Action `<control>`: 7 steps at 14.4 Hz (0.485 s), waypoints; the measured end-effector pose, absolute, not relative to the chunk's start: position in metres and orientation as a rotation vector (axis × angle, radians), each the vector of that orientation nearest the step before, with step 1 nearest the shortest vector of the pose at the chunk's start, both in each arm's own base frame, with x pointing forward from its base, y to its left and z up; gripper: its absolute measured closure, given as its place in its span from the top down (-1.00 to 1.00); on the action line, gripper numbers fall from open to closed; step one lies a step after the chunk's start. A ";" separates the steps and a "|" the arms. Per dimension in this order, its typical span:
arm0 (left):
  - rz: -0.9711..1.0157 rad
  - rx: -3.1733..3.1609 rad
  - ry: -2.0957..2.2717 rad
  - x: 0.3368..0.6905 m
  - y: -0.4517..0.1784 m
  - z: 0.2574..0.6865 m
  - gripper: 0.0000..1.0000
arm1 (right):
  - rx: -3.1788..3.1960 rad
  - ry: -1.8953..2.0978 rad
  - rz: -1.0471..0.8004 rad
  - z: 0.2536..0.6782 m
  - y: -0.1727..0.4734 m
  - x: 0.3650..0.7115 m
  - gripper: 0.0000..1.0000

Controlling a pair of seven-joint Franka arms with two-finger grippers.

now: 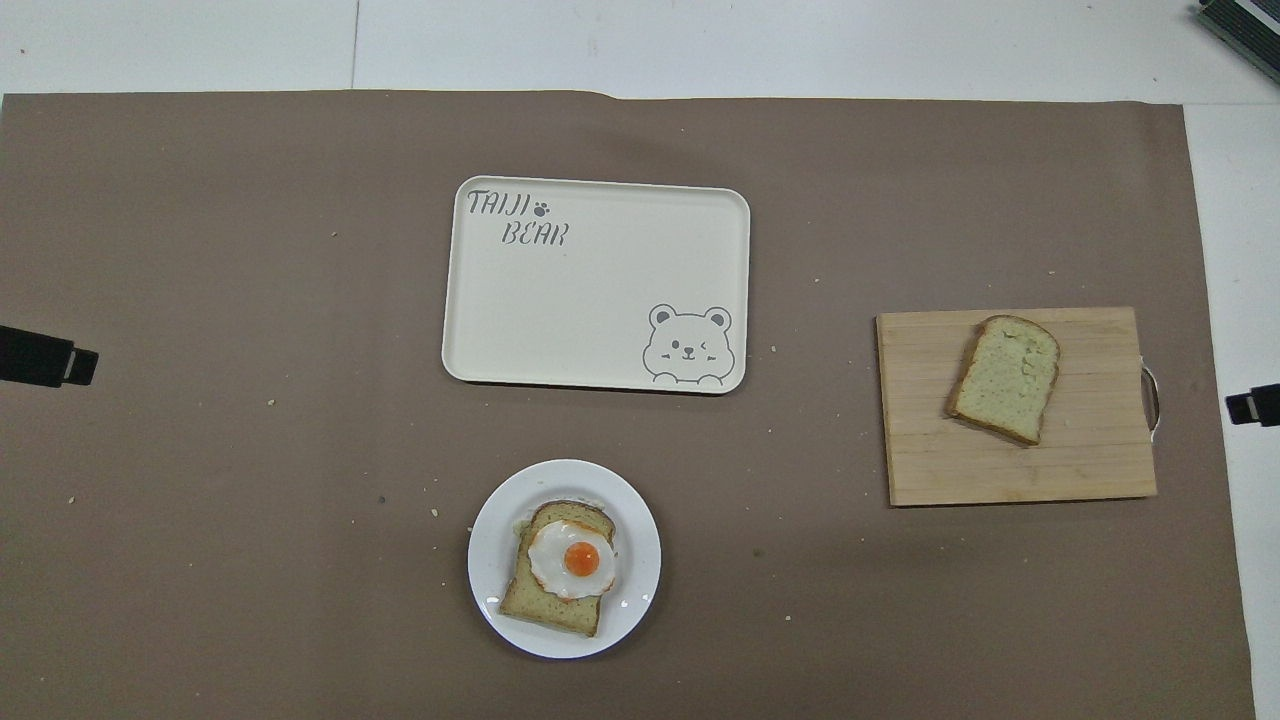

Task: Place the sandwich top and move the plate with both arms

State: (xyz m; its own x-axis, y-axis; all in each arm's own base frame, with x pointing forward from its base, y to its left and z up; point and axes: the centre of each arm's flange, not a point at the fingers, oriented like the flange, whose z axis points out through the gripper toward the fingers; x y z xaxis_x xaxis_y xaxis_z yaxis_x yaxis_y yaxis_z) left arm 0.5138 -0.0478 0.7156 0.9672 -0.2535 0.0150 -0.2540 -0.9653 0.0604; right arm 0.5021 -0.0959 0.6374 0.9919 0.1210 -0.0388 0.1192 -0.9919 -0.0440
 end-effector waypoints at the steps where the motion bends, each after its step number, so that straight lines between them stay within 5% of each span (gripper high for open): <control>1: 0.011 3.054 -0.394 0.514 -0.048 0.716 1.00 | -3.094 -0.188 0.064 0.637 -0.095 0.502 1.00; 7: 0.011 3.053 -0.399 0.514 -0.050 0.716 1.00 | -3.094 -0.189 0.064 0.637 -0.095 0.502 1.00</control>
